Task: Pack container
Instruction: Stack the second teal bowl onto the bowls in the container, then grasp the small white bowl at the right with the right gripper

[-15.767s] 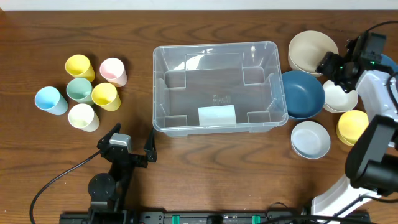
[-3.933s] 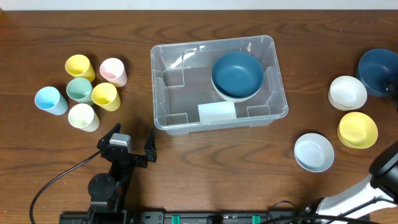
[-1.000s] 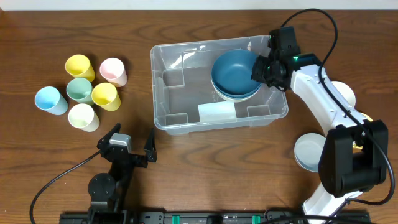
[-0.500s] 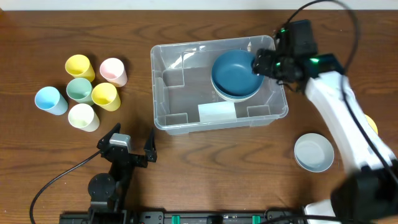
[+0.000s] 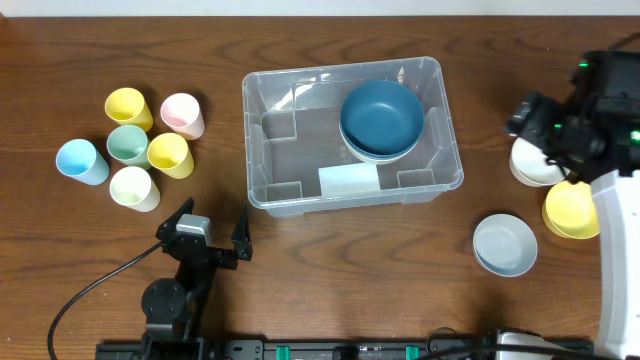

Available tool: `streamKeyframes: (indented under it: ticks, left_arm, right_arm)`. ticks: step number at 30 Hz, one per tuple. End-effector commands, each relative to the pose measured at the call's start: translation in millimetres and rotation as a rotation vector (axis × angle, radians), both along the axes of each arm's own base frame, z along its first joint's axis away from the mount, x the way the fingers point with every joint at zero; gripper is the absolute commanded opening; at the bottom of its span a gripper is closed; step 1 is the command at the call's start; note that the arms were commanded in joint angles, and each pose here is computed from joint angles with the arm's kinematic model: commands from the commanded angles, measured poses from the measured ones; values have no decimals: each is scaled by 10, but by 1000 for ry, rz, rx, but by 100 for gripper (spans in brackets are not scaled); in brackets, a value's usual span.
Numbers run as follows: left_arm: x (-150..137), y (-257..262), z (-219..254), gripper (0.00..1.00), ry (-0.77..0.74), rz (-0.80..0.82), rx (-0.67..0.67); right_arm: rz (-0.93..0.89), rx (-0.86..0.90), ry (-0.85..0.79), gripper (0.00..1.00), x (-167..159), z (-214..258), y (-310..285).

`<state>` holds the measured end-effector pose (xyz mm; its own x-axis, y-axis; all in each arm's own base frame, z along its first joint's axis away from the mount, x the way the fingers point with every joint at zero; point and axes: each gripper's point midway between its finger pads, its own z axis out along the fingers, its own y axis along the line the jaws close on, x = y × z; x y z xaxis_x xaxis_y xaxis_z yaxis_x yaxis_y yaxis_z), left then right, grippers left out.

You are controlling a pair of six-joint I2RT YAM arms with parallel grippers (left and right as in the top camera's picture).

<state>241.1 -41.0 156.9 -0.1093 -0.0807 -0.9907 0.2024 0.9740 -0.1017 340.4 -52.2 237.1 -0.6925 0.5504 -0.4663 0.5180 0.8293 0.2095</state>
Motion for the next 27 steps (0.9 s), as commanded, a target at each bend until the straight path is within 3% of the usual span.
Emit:
streamKeyframes:
  ticks: [1, 7, 15, 21, 27]
  left_arm:
    - [-11, -28, -156, 98, 42, -17, 15]
    - [-11, -28, -155, 98, 42, -17, 15]
    - [-11, -28, -156, 98, 42, -17, 15]
    - [-11, -28, -156, 98, 42, -17, 15]
    - [-11, -28, -156, 98, 42, -17, 15]
  right_arm:
    - [-137, 21, 88, 89, -89, -317, -313]
    - [-209, 50, 184, 88, -19, -879, -575]
    - [-234, 43, 163, 87, 356, -1312, -855]
    - [-125, -43, 126, 86, 544, -1437, -1129]
    - [-68, -78, 161, 86, 497, -1585, -1320]
